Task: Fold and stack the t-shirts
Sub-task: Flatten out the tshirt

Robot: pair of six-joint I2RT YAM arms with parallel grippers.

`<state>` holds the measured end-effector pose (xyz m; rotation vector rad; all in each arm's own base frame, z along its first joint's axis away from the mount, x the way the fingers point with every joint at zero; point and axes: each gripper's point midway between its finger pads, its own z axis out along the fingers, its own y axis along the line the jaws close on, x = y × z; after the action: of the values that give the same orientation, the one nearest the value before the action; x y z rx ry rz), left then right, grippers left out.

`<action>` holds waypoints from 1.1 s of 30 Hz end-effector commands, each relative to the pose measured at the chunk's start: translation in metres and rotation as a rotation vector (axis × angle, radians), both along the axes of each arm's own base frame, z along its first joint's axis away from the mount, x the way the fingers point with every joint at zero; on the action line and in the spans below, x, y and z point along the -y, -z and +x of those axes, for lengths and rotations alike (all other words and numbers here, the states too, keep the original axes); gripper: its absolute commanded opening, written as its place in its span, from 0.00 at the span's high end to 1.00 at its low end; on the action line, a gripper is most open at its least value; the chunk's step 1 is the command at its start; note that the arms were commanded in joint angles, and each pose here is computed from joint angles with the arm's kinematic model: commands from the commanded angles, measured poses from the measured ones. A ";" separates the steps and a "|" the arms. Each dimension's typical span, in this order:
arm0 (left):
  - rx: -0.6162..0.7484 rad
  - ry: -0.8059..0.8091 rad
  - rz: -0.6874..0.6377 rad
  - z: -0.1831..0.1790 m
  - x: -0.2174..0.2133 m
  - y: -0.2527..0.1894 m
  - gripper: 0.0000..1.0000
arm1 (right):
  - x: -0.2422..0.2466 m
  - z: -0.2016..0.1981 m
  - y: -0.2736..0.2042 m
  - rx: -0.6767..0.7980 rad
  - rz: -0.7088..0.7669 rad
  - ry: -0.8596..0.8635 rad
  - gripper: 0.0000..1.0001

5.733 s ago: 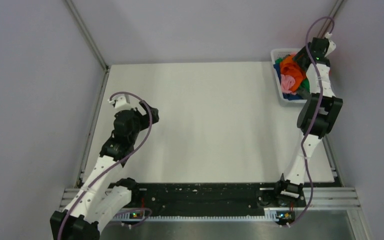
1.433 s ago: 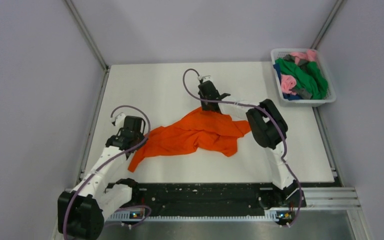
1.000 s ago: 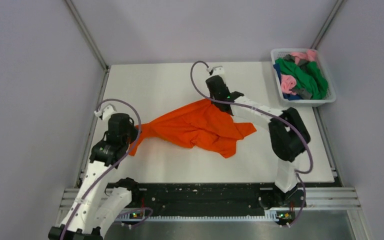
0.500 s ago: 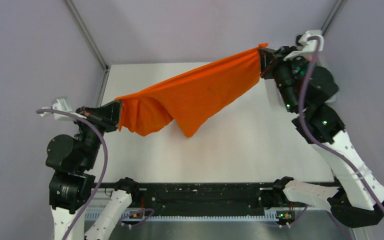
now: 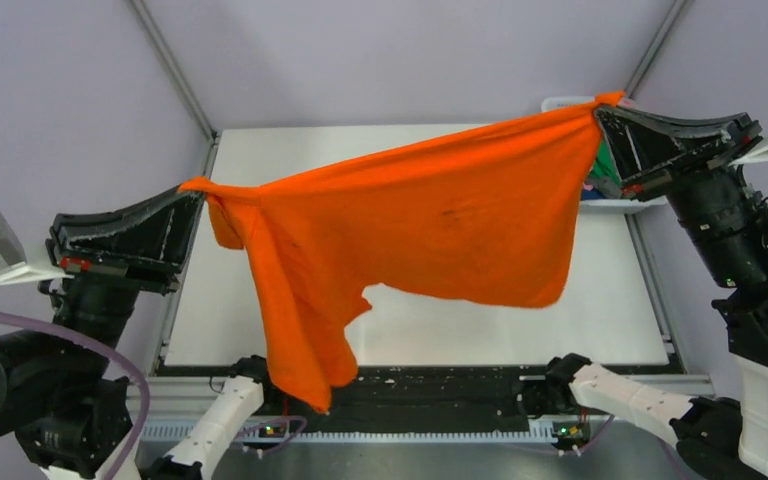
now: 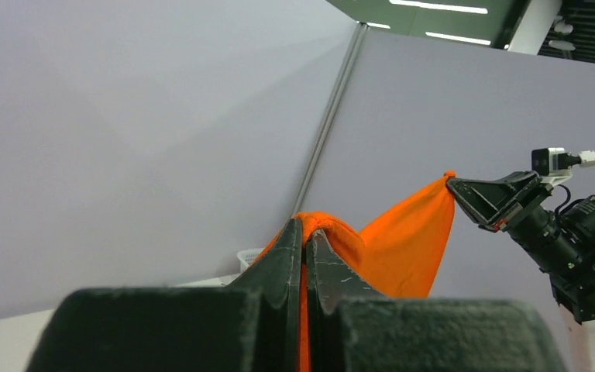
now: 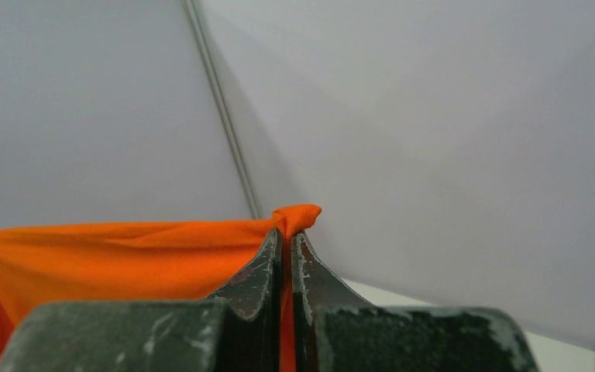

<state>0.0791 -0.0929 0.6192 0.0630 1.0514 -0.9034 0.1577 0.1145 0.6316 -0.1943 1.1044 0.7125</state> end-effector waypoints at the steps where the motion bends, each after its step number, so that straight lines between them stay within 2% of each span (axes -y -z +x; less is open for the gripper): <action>1: -0.055 -0.017 0.084 0.058 0.013 -0.001 1.00 | 0.006 0.021 0.020 -0.084 -0.013 0.090 1.00; 4: -0.161 -0.126 0.098 0.114 0.005 0.022 1.00 | 0.015 0.053 0.047 -0.169 -0.021 0.236 1.00; 7: -0.302 -0.226 0.144 0.180 0.000 0.063 1.00 | 0.029 0.089 0.083 -0.257 -0.043 0.434 1.00; 12: -0.631 -0.312 0.298 0.307 0.007 0.188 1.00 | 0.017 0.160 0.178 -0.424 -0.211 0.642 1.00; 14: -0.744 -0.381 0.367 0.355 0.002 0.246 0.99 | 0.018 0.194 0.230 -0.526 -0.236 0.657 1.00; 16: -0.855 -0.450 0.439 0.398 -0.005 0.303 0.96 | 0.023 0.233 0.280 -0.613 -0.231 0.581 1.00; 18: -0.939 -0.436 0.512 0.436 0.002 0.352 0.94 | 0.020 0.268 0.325 -0.663 -0.247 0.520 1.00; 20: -1.005 -0.398 0.550 0.471 0.014 0.395 0.82 | 0.021 0.301 0.363 -0.711 -0.264 0.503 1.00; 22: -1.043 -0.367 0.554 0.499 0.024 0.423 0.60 | 0.026 0.337 0.390 -0.742 -0.260 0.515 1.00; 23: -1.047 -0.345 0.546 0.509 0.030 0.428 0.46 | 0.032 0.354 0.403 -0.765 -0.257 0.536 0.88; 24: -1.048 -0.327 0.540 0.518 0.035 0.434 0.20 | 0.038 0.369 0.410 -0.780 -0.248 0.562 0.74; 25: -1.040 -0.325 0.533 0.525 0.038 0.434 0.03 | 0.042 0.381 0.420 -0.808 -0.240 0.576 0.61; 26: -1.036 -0.325 0.521 0.529 0.039 0.433 0.01 | 0.041 0.390 0.424 -0.829 -0.239 0.564 0.49; 27: -1.026 -0.303 0.509 0.529 0.043 0.428 0.01 | 0.039 0.394 0.431 -0.860 -0.256 0.551 0.17; 28: -1.018 -0.292 0.502 0.527 0.045 0.423 0.01 | 0.035 0.396 0.435 -0.875 -0.271 0.529 0.03; 33: -1.029 -0.270 0.477 0.497 0.047 0.409 0.01 | 0.029 0.366 0.439 -0.915 -0.263 0.473 0.01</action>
<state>0.5882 -0.1348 0.1190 -0.1668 2.3336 -0.2920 0.5338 0.0723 0.1385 0.2055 2.1362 0.0818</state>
